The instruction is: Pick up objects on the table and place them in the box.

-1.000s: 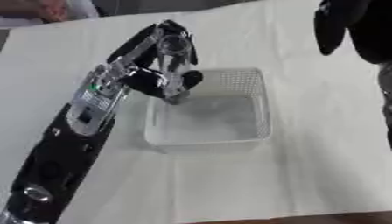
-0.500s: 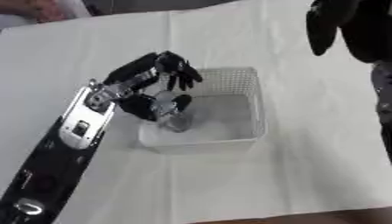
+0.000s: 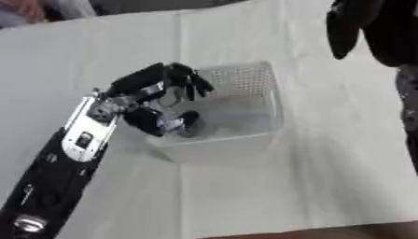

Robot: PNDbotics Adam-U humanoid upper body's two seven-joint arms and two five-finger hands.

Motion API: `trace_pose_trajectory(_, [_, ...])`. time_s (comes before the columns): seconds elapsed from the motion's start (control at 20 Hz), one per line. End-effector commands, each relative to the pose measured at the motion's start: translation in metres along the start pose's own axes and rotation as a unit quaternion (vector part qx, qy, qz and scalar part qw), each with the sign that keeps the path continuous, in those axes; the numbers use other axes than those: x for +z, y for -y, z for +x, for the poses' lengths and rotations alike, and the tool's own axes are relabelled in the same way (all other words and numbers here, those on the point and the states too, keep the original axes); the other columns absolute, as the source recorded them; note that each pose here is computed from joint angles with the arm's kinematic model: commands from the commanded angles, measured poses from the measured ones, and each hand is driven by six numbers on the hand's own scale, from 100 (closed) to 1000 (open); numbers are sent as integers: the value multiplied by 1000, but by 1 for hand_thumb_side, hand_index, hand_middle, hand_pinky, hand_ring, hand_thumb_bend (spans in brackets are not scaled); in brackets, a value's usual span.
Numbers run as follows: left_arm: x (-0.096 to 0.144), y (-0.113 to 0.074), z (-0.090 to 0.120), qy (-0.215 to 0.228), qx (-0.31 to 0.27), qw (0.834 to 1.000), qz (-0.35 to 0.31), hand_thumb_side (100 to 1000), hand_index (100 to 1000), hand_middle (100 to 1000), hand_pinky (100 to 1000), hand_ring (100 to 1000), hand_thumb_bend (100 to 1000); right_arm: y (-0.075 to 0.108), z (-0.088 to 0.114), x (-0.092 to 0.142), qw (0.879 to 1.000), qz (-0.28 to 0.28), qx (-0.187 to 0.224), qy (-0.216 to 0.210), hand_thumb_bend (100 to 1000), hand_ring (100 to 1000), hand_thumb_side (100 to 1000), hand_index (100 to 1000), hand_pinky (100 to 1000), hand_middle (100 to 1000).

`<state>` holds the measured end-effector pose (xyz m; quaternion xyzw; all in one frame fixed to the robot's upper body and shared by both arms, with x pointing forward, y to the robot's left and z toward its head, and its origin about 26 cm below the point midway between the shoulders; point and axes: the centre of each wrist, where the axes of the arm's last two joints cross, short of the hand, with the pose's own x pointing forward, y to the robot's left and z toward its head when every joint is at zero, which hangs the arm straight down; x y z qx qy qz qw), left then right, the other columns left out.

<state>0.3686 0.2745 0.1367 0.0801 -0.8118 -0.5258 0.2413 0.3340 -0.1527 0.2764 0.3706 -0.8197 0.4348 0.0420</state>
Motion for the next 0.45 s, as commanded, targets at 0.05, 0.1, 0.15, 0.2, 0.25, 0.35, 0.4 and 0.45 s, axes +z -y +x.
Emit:
trace_pose_trajectory(0.05, [10, -21, 2, 3, 8, 998, 65, 807, 829, 631, 386, 578, 100, 5, 8, -8, 988, 108, 82, 70, 100, 440, 869, 104, 287, 549])
trace_pose_trajectory(0.1, [13, -27, 4, 5, 18, 995, 96, 807, 829, 631, 386, 578, 100, 6, 8, -8, 988, 108, 83, 70, 100, 440, 869, 104, 287, 549])
trace_pose_trajectory(0.15, [14, -32, 7, 10, 31, 991, 128, 783, 822, 640, 396, 588, 100, 6, 8, -8, 988, 109, 83, 70, 100, 440, 870, 103, 287, 549])
trace_pose_trajectory(0.2, [16, -37, 10, 15, 41, 987, 156, 783, 822, 640, 396, 588, 100, 6, 9, -8, 988, 110, 84, 70, 100, 440, 870, 103, 287, 549])
trace_pose_trajectory(0.25, [17, -43, 14, 24, 49, 981, 184, 760, 809, 633, 400, 583, 100, 6, 9, -8, 988, 110, 85, 71, 100, 441, 870, 103, 288, 549])
trace_pose_trajectory(0.35, [18, -59, 24, 46, 55, 970, 233, 714, 798, 622, 399, 574, 100, 7, 9, -8, 988, 111, 86, 71, 100, 441, 871, 103, 288, 549])
trace_pose_trajectory(0.4, [17, -67, 31, 58, 54, 965, 250, 714, 798, 622, 399, 574, 100, 7, 9, -8, 987, 111, 87, 72, 100, 441, 871, 103, 288, 549])
trace_pose_trajectory(0.45, [16, -74, 36, 68, 51, 961, 262, 672, 794, 621, 400, 572, 100, 7, 8, -8, 987, 110, 87, 72, 100, 441, 871, 103, 288, 550])
